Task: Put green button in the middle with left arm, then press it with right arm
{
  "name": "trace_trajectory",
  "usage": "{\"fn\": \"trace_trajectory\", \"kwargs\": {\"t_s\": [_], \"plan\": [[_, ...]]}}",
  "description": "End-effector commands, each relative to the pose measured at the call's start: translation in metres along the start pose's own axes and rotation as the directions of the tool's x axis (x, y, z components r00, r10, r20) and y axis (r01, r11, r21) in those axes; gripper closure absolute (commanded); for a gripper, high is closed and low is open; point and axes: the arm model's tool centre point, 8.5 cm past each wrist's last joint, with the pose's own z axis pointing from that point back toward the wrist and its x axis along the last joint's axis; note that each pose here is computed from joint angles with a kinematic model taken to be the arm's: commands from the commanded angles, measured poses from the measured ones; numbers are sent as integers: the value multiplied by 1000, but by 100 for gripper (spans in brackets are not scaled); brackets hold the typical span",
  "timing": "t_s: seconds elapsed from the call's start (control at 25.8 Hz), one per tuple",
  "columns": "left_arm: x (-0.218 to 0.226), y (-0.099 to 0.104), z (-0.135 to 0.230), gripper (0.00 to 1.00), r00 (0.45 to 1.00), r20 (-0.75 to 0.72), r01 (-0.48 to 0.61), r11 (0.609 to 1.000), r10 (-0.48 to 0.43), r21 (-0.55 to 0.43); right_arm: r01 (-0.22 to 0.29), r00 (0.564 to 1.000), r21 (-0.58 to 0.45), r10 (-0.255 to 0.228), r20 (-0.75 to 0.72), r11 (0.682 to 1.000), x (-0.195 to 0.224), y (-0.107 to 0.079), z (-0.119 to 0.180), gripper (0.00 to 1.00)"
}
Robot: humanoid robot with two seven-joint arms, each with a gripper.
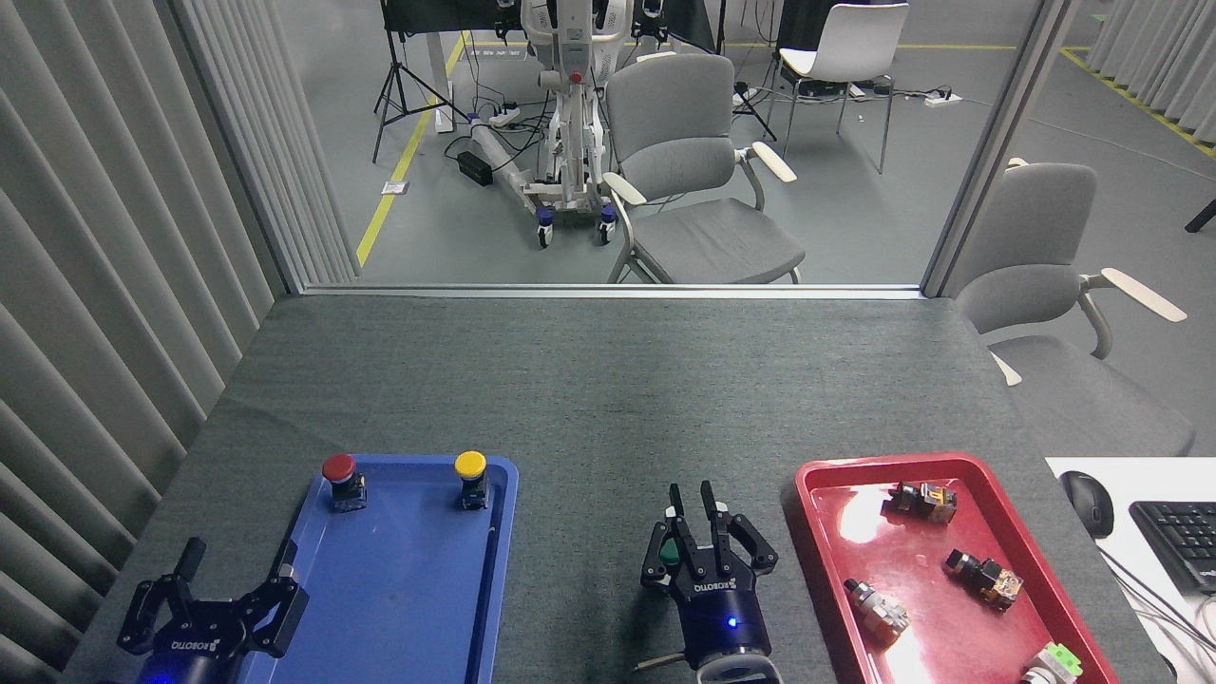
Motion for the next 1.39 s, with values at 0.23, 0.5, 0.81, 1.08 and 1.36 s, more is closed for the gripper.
{"fn": "trace_trajectory", "kwargs": {"t_s": [0.23,0.5,0.81,1.08,1.36], "plan": [[0,0,1,1,1000,8,0,1000,0,0,-32,989,4,32,-146,999,-77,5,41,1],[-7,3,1,1,1000,11,19,1000,-19,-1,-60,984,24,63,-167,998,-111,19,67,1],[5,-8,1,1,998,66,10,999,-7,-39,-69,979,44,76,-187,997,-123,22,80,1],[5,-19,2,1,990,119,-70,995,79,-73,-35,982,13,36,-183,999,-129,11,80,1],[2,-17,1,1,990,95,-102,993,108,-59,-32,981,24,36,-189,999,-129,13,85,1]]}}
